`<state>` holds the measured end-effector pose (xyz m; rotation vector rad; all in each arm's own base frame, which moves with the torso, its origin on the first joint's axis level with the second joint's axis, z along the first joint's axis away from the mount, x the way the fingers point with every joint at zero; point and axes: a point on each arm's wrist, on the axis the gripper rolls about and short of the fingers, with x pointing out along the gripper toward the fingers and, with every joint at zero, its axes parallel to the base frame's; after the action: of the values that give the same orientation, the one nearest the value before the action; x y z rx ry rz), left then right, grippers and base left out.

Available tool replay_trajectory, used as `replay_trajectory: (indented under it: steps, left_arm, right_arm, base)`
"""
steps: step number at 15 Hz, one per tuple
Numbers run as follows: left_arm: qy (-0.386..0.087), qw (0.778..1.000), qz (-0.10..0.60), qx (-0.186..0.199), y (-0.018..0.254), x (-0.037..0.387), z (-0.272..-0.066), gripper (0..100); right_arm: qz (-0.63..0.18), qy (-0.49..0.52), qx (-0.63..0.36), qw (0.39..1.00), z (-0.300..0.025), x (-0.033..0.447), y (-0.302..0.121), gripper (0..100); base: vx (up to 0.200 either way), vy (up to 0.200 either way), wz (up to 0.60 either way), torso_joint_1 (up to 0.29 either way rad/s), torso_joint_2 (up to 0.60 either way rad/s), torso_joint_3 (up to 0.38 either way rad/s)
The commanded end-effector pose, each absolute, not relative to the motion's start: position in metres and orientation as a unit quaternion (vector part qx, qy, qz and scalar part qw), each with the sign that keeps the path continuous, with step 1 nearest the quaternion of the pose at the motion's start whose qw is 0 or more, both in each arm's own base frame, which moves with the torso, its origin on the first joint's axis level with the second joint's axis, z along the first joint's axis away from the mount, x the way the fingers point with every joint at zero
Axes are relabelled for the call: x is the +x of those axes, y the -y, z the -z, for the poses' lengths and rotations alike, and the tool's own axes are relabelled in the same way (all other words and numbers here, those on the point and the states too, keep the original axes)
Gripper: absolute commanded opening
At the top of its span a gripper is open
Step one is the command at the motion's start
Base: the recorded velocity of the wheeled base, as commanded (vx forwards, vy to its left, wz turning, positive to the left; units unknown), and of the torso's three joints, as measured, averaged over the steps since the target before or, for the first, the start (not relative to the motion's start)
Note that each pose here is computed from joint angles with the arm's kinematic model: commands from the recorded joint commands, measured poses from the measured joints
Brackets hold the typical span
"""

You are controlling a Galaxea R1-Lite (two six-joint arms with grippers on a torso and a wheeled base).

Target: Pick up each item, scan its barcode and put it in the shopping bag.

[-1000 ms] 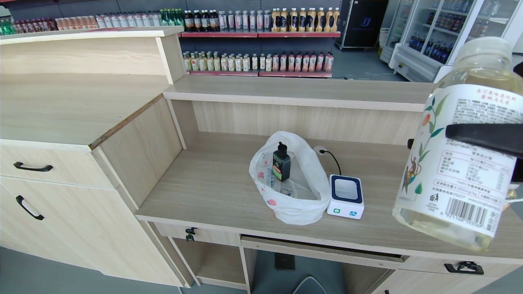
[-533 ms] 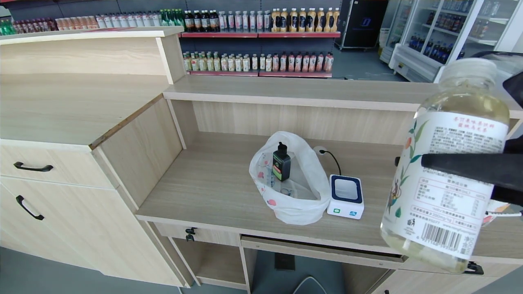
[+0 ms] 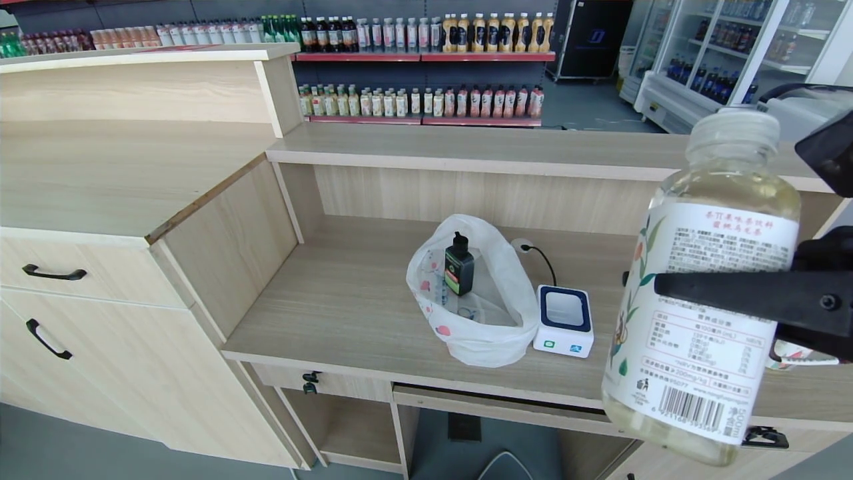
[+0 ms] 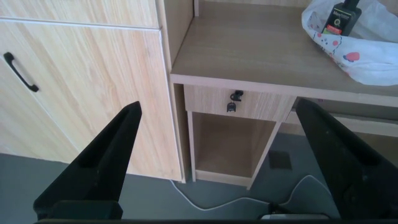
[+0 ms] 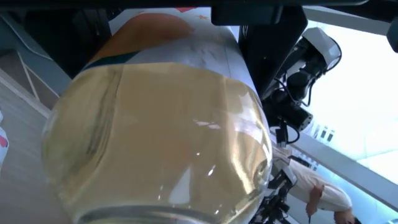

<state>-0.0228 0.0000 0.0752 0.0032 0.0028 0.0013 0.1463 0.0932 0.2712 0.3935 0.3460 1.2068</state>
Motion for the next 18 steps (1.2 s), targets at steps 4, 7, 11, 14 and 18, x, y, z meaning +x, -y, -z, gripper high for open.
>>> replay_trajectory:
  steps: [4, 7, 11, 14, 18]
  left_arm:
    - [-0.002, 1.000, -0.001, 0.002, 0.000, -0.023, -0.075, 100]
    - [-0.002, 1.000, -0.001, 0.002, 0.000, -0.023, -0.075, 100]
    - [-0.002, 1.000, -0.001, 0.002, 0.000, -0.023, -0.075, 100]
    - [-0.002, 1.000, -0.001, 0.002, 0.000, -0.023, -0.075, 100]
    - [-0.002, 1.000, -0.001, 0.002, 0.000, -0.023, -0.075, 100]
  right_arm:
    - [-0.571, -0.163, 0.180, 0.784, -0.271, 0.143, -0.096, 0]
    - [-0.577, -0.162, 0.178, 0.780, -0.271, 0.141, -0.098, 0]
    - [-0.570, -0.160, 0.177, 0.786, -0.270, 0.143, -0.097, 0]
    - [-0.433, -0.103, 0.063, 0.893, -0.249, 0.191, -0.086, 0]
    - [-0.307, -0.056, -0.197, 0.930, -0.222, 0.234, -0.037, 0]
  base:
    - [0.000, 0.000, 0.00, 0.000, 0.00, 0.000]
    - [0.000, 0.000, 0.00, 0.000, 0.00, 0.000]
    - [0.000, 0.000, 0.00, 0.000, 0.00, 0.000]
    - [0.000, 0.000, 0.00, 0.000, 0.00, 0.000]
    - [0.000, 0.000, 0.00, 0.000, 0.00, 0.000]
